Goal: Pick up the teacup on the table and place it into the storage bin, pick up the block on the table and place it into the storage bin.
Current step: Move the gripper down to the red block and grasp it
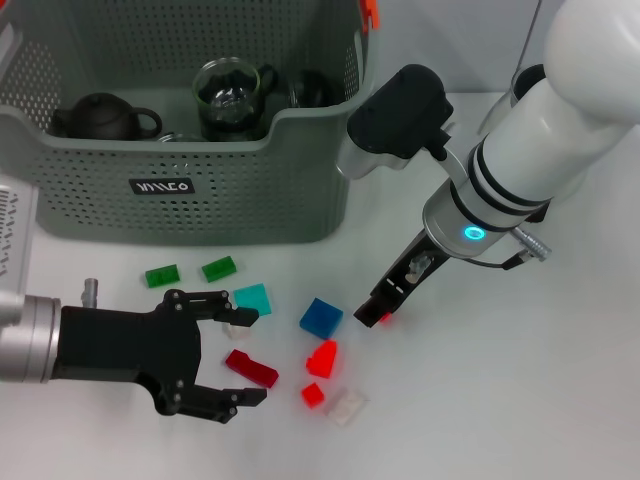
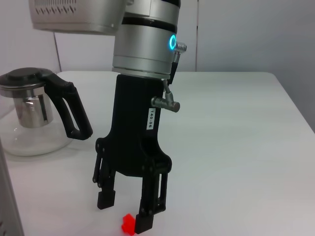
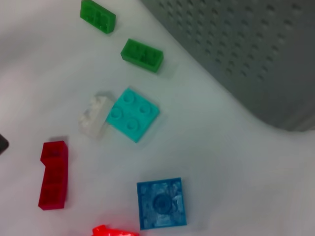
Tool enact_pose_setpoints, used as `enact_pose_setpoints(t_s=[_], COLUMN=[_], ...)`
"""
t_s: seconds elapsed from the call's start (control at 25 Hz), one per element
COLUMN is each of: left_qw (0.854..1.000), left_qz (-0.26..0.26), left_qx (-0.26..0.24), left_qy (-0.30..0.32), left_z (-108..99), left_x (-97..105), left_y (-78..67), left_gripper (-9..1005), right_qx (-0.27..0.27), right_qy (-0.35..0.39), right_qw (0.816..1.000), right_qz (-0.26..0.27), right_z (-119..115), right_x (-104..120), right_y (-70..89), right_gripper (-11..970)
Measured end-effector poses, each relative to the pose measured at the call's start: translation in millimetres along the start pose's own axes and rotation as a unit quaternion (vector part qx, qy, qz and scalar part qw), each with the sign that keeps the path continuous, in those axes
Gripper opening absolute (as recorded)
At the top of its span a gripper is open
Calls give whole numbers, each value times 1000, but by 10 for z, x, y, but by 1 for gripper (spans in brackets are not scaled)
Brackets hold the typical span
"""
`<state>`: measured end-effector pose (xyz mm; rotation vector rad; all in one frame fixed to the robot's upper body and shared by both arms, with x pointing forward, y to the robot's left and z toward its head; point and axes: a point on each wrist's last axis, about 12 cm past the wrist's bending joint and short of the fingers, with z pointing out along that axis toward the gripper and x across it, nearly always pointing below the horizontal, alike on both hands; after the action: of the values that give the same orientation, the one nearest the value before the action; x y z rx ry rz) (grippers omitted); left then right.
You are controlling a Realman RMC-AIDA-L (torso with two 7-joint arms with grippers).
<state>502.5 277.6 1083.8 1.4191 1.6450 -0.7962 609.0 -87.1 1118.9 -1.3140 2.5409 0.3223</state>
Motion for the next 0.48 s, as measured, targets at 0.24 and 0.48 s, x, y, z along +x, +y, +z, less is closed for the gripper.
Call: enact_pose_setpoints(t_s=[0.24, 0.48], left_qw=[1000, 1000], left_qz=[-5, -6], left_qx=[2, 2], left_qy=[-1, -1], left_z=[21, 20], left_x=[15, 17], left_y=[5, 9], left_gripper=[848, 848], right_qx=[1, -3], right_qy=[-2, -3], right_qw=[1000, 1000], right_qz=[2, -2], right_z=[11, 32], right_x=[12, 13], right_y=[-7, 23], right_gripper=[708, 588])
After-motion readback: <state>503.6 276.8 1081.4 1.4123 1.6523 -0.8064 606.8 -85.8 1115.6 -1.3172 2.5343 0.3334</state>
